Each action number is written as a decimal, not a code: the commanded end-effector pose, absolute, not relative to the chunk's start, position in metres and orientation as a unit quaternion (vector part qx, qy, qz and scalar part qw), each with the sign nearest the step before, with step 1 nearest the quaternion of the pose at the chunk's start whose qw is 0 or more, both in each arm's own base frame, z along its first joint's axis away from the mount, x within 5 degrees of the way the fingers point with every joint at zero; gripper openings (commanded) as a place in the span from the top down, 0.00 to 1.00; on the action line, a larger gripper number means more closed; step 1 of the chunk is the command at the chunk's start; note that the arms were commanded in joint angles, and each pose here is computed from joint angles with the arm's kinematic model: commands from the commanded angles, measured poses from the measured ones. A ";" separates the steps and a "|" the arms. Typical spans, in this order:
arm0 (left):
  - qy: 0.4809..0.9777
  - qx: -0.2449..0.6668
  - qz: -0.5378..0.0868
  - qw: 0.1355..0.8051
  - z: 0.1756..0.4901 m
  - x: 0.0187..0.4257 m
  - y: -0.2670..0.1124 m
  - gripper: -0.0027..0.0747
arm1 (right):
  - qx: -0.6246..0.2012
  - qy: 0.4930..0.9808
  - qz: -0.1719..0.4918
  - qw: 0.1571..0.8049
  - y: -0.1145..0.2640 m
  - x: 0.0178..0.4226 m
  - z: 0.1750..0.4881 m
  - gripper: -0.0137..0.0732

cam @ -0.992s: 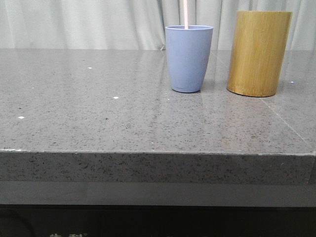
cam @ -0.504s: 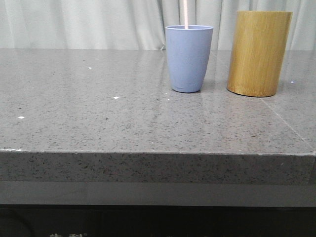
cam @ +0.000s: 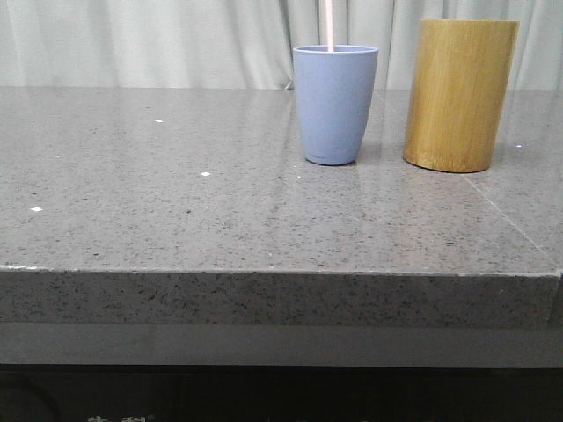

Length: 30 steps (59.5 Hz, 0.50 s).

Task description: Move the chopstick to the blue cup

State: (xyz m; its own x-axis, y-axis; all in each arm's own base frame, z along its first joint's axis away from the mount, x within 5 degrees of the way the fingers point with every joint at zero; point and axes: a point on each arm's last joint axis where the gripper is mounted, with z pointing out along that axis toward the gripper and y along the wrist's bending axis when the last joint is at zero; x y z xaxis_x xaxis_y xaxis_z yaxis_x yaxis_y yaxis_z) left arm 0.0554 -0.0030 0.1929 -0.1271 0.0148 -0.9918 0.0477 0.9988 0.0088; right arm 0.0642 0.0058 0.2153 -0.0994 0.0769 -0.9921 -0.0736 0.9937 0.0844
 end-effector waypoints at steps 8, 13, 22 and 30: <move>0.719 0.015 -0.015 0.695 0.199 0.054 -0.003 0.99 | 0.011 0.706 0.056 0.706 0.004 0.058 0.200 0.92; 0.719 0.015 -0.015 0.695 0.199 0.054 -0.003 0.99 | 0.007 0.711 0.058 0.700 0.005 0.055 0.197 0.92; 0.718 0.015 -0.015 0.695 0.199 0.054 -0.003 0.99 | 0.006 0.721 0.059 0.690 0.005 0.055 0.195 0.92; 0.718 0.015 -0.015 0.695 0.199 0.054 -0.003 0.99 | 0.006 0.721 0.059 0.690 0.005 0.055 0.195 0.92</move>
State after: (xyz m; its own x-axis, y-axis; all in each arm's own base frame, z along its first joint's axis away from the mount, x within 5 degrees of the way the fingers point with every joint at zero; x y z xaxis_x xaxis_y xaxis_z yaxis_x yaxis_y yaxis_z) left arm 0.0554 -0.0030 0.1929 -0.1271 0.0148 -0.9918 0.0477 0.9988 0.0088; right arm 0.0557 0.0065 0.1855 -0.1423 0.0766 -0.9869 -0.0820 0.9927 0.0889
